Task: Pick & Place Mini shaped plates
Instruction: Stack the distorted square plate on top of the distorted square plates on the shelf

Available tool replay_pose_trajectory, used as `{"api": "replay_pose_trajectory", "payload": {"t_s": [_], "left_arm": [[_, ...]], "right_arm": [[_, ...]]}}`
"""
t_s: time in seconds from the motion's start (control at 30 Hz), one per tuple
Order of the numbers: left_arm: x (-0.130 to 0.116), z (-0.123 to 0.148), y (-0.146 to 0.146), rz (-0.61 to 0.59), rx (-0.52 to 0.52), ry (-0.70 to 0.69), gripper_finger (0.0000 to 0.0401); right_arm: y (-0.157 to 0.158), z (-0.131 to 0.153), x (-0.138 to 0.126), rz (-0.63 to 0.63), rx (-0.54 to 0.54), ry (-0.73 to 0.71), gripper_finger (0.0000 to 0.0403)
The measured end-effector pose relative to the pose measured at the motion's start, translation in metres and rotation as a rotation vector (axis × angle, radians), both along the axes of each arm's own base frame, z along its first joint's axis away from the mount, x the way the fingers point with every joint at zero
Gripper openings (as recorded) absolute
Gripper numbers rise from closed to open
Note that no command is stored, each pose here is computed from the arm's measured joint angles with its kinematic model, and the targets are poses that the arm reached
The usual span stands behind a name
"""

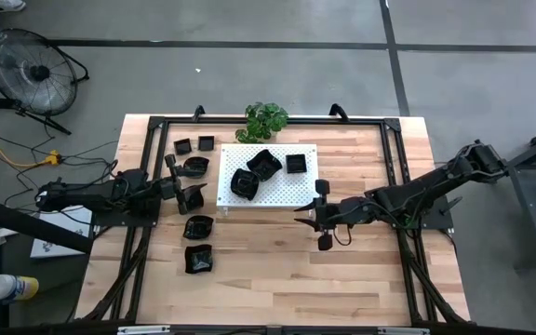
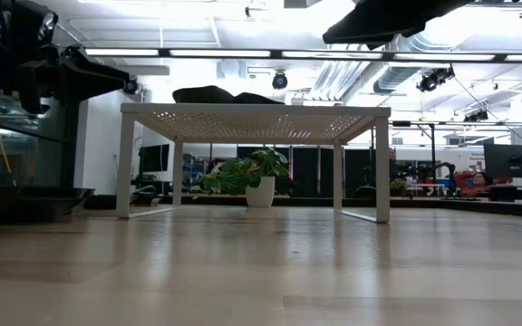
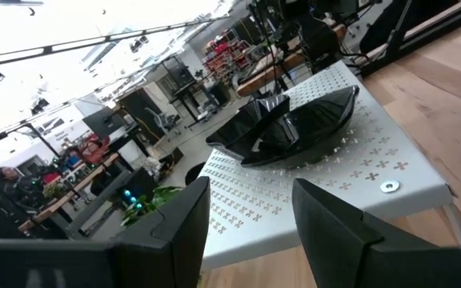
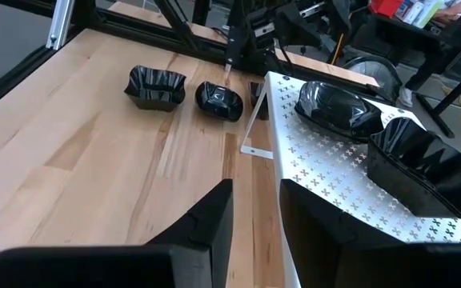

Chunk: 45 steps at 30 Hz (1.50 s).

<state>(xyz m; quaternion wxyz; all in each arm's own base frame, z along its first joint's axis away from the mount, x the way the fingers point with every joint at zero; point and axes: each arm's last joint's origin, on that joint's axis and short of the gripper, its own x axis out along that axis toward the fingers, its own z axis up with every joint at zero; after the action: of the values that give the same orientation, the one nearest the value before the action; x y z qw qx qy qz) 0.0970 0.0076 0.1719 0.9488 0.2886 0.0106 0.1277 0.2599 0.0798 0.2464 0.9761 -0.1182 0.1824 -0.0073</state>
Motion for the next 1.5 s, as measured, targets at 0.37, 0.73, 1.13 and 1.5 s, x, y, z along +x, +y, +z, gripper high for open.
{"api": "replay_pose_trajectory", "payload": {"t_s": [0.37,0.73,1.13,1.5], "left_arm": [[-0.006,0.022,-0.001,-0.021,-0.016,-0.028,0.0180],[-0.008,0.028,-0.005,-0.184,-0.074,-0.008,0.0222],[-0.012,0.048,-0.009,-0.289,-0.178,0.134,0.0223],[0.013,0.072,-0.014,-0.243,-0.583,0.620,0.0223]], "right_arm": [[0.000,-0.001,0.000,0.000,-0.004,0.013,0.0099],[0.000,-0.002,-0.001,-0.010,0.019,0.024,0.0099],[0.000,-0.004,-0.001,-0.016,0.037,0.036,0.0099],[0.000,-0.004,-0.002,-0.016,0.035,0.040,0.0099]]}}
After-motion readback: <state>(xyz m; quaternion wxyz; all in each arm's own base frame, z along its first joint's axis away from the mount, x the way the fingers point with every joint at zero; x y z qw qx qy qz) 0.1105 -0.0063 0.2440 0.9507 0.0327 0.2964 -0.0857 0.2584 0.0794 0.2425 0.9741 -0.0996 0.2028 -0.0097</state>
